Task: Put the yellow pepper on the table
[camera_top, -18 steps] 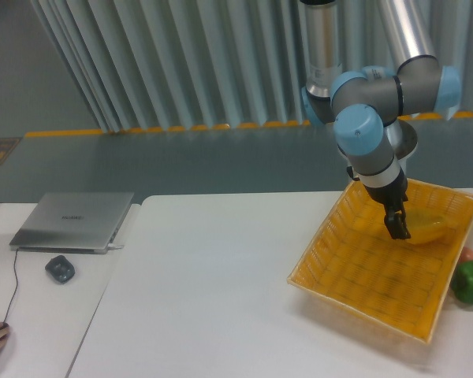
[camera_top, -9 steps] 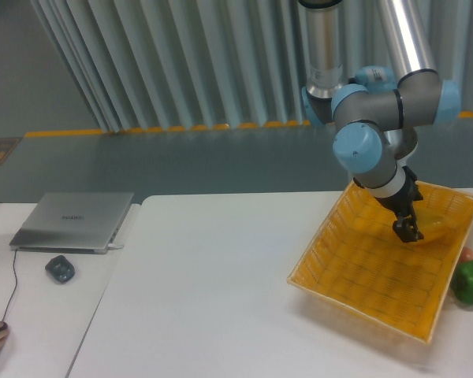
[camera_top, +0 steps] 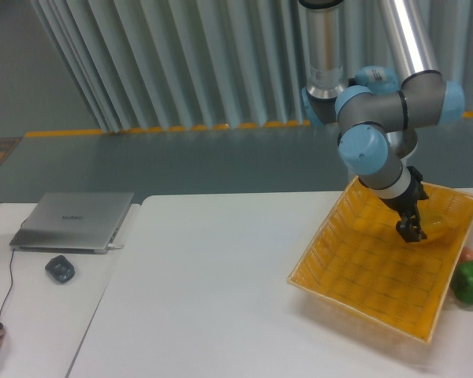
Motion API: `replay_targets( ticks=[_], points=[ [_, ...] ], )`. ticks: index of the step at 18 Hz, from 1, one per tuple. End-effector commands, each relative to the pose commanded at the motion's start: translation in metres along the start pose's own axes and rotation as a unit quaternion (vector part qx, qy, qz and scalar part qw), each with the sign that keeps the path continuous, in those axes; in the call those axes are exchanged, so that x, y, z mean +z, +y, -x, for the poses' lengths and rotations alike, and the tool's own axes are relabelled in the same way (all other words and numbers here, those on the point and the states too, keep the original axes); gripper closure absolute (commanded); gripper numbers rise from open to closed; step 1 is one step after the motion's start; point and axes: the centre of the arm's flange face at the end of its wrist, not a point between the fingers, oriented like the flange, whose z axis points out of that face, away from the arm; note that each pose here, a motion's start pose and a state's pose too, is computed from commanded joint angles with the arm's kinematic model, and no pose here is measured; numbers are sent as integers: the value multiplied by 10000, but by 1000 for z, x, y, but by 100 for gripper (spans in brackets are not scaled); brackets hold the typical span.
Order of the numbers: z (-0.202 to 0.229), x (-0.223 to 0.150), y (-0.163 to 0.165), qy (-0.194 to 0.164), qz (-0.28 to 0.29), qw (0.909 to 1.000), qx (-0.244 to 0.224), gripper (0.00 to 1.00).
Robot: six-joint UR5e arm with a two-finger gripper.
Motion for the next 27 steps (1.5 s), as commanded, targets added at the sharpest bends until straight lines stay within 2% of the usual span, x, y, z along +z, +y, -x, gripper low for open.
replay_targets(
  ticks=[7,11,23,25,27],
  points=[
    [-3,7,-8,66,-11,10000,12,0],
    [1,7,-7,-40,28,9999,-97,0],
    [11,17,-6,-34,38,9999,-129,0],
    [11,17,-6,-34,38,9999,-129,3],
    [11,17,-5,-47,42,9996,-258,20]
  ],
)
